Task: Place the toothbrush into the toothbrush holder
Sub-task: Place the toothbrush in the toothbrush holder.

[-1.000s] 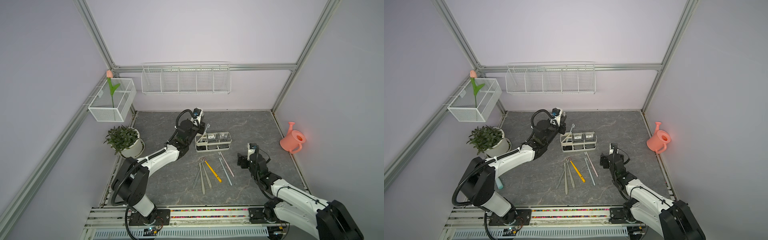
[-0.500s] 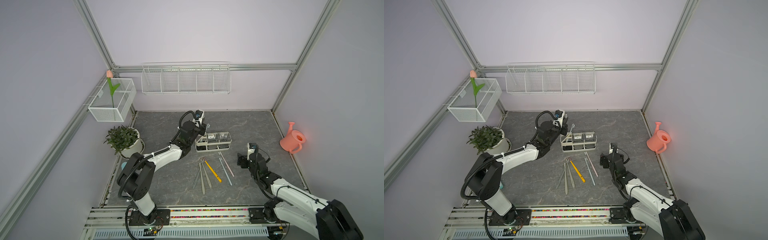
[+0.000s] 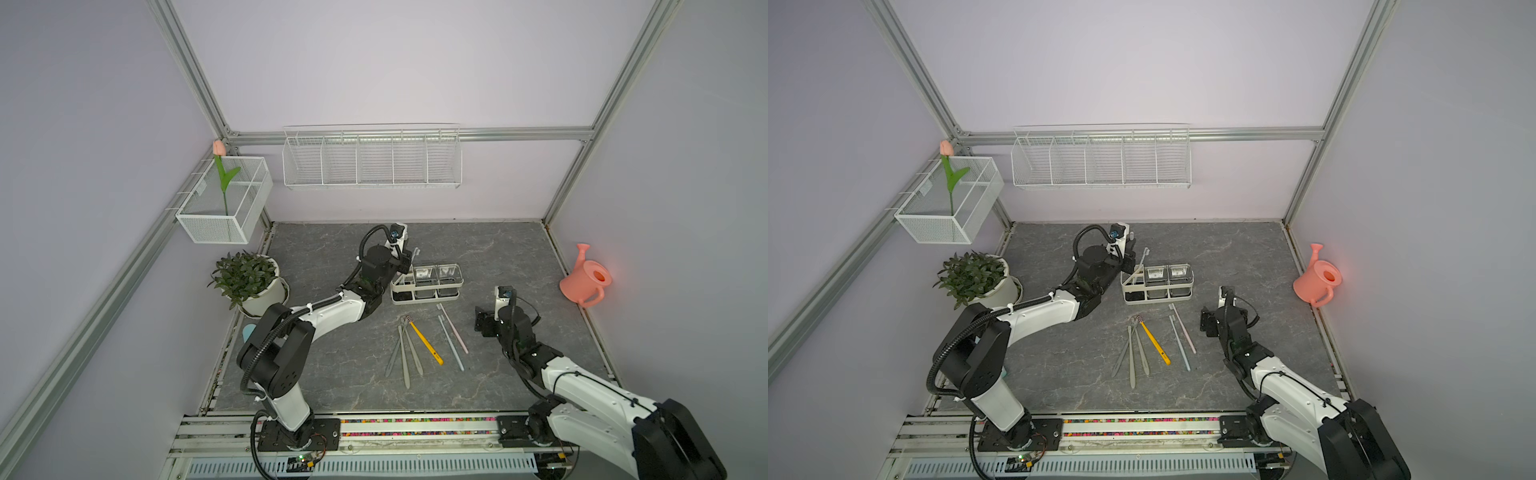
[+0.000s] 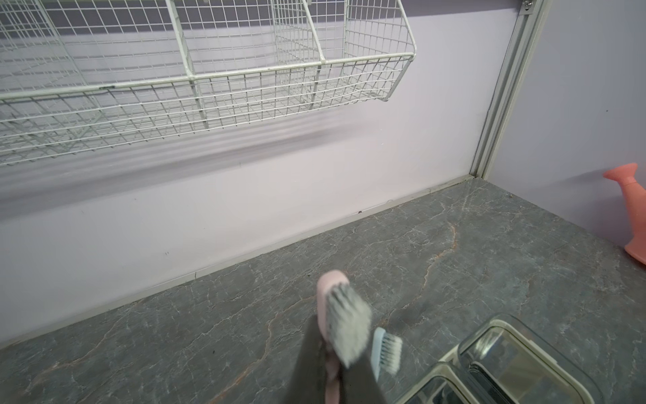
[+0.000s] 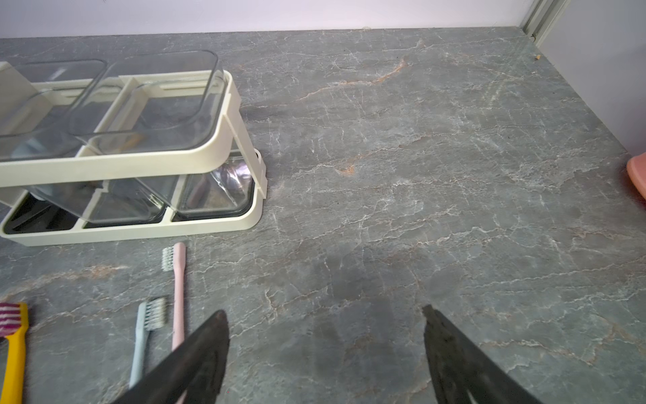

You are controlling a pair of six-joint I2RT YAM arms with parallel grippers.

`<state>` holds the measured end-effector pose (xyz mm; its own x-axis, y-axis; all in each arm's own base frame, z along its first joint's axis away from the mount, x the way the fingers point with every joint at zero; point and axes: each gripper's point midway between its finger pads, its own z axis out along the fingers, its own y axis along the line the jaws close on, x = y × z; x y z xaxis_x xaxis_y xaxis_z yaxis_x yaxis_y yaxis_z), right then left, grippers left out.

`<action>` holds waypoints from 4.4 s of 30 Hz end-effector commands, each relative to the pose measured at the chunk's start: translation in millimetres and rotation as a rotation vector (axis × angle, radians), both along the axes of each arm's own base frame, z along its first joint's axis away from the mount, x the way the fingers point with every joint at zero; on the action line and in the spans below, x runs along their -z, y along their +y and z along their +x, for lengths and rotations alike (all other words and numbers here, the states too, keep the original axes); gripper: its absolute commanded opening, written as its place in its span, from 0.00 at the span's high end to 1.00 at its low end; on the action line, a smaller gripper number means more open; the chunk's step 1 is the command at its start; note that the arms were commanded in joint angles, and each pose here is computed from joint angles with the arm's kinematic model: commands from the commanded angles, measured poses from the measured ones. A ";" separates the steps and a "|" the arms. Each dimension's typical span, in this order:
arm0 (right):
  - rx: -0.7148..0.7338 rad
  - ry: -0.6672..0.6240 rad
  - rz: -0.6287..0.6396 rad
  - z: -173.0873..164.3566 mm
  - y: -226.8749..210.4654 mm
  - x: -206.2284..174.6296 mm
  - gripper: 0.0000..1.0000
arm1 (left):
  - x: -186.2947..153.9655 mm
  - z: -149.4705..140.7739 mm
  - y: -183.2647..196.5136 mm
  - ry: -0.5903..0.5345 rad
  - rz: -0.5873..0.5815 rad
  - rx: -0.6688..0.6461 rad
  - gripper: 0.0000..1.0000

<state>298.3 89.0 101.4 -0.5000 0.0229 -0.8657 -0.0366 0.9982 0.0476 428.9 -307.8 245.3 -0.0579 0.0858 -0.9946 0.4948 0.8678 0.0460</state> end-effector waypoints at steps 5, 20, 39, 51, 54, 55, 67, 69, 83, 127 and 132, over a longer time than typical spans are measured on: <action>0.016 -0.017 -0.010 5.0 -2.3 -8.7 0.11 | 12.8 0.7 2.6 0.027 -0.043 -0.013 1.00; 0.017 -0.018 -0.010 4.4 -2.7 -9.6 0.11 | 35.7 0.3 1.0 0.086 -0.067 -0.012 1.00; 0.018 -0.019 -0.010 4.8 -2.9 -10.1 0.11 | 61.6 -0.8 5.1 0.125 -0.035 -0.027 1.00; 0.017 -0.017 -0.011 4.8 -2.6 -9.6 0.11 | 72.5 1.7 7.5 0.127 0.015 -0.044 1.00; 0.013 -0.018 -0.009 4.9 -1.8 -9.9 0.11 | 75.3 2.1 8.2 0.130 0.026 -0.047 1.00; 0.013 -0.018 -0.009 4.8 -1.8 -9.7 0.11 | 76.5 2.0 8.1 0.130 0.033 -0.046 1.00; 0.010 -0.017 -0.007 4.7 -1.3 -9.6 0.11 | 90.3 2.8 8.6 0.143 0.077 -0.047 1.00; 0.010 -0.016 -0.008 4.4 -1.3 -9.2 0.11 | 94.2 2.1 7.6 0.145 0.090 -0.041 1.00; 0.010 -0.013 -0.008 4.7 -1.2 -7.8 0.11 | 100.6 2.9 8.9 0.153 0.114 -0.049 0.99; -0.017 -0.053 0.038 -2.7 1.2 -18.8 0.11 | 50.7 -10.8 7.9 0.096 0.098 -0.002 0.75; -0.019 -0.053 0.039 -3.0 1.6 -19.1 0.11 | 43.9 -12.4 8.0 0.093 0.077 0.002 0.74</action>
<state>297.7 90.7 123.4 -0.4477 0.0523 -0.8926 -0.0503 0.9952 0.0836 421.2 -297.9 187.5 -0.1705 0.1791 -0.9689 0.4863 0.8706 0.0753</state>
